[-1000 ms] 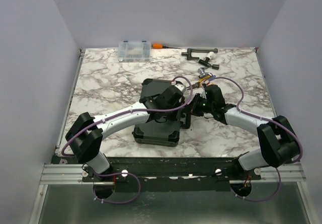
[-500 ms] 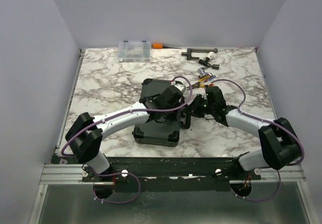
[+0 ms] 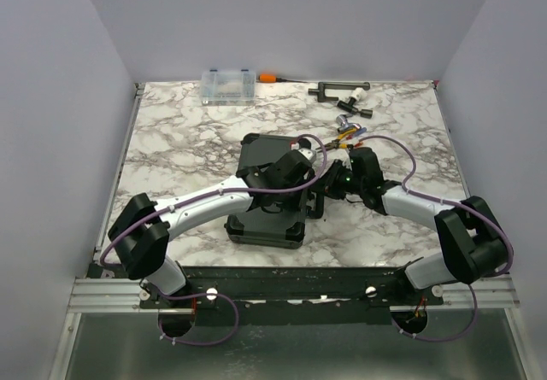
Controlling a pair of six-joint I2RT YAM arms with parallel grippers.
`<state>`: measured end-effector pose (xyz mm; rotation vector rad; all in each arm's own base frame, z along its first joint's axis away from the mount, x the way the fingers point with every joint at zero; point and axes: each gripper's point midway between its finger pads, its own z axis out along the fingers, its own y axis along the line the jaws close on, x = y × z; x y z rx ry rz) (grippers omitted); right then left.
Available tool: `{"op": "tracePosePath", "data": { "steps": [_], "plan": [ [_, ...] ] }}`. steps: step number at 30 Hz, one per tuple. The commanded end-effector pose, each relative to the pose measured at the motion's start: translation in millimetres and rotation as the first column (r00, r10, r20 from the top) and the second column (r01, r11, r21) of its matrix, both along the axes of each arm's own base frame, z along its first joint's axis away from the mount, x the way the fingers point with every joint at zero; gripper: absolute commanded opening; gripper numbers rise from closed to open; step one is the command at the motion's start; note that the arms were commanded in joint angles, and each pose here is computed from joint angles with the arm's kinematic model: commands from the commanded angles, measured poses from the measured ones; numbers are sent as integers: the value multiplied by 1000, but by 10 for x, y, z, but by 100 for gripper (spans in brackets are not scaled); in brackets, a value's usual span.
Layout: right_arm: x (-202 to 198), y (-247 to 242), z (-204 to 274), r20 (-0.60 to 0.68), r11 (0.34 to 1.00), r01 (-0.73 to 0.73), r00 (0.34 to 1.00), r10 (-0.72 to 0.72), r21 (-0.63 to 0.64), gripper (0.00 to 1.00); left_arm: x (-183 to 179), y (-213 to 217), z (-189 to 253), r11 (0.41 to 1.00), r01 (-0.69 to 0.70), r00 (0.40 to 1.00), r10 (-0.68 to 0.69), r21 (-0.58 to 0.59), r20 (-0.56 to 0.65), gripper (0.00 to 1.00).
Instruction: Pack up texas hold em set
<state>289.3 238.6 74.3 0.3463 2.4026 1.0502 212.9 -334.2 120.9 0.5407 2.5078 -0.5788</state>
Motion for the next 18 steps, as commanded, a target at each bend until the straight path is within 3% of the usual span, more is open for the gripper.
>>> {"op": "tracePosePath", "data": {
  "steps": [1,9,13,18],
  "plan": [
    [-268,-57,-393,-129,999,-22,992,16,-45,20,-377,-39,87,998,65,992,-68,-24,-109,5],
    [-288,-65,-328,-133,1000,-2,991,-2,-30,31,-396,-7,540,993,45,997,-51,-108,-50,49],
    [-261,-46,-217,-116,1000,0,993,-1,-16,40,-401,43,724,990,36,999,-39,-140,-19,59],
    [-218,-36,-74,-94,1000,6,996,-7,-9,48,-415,105,849,987,28,1000,-28,-161,4,63]
  ]
}}
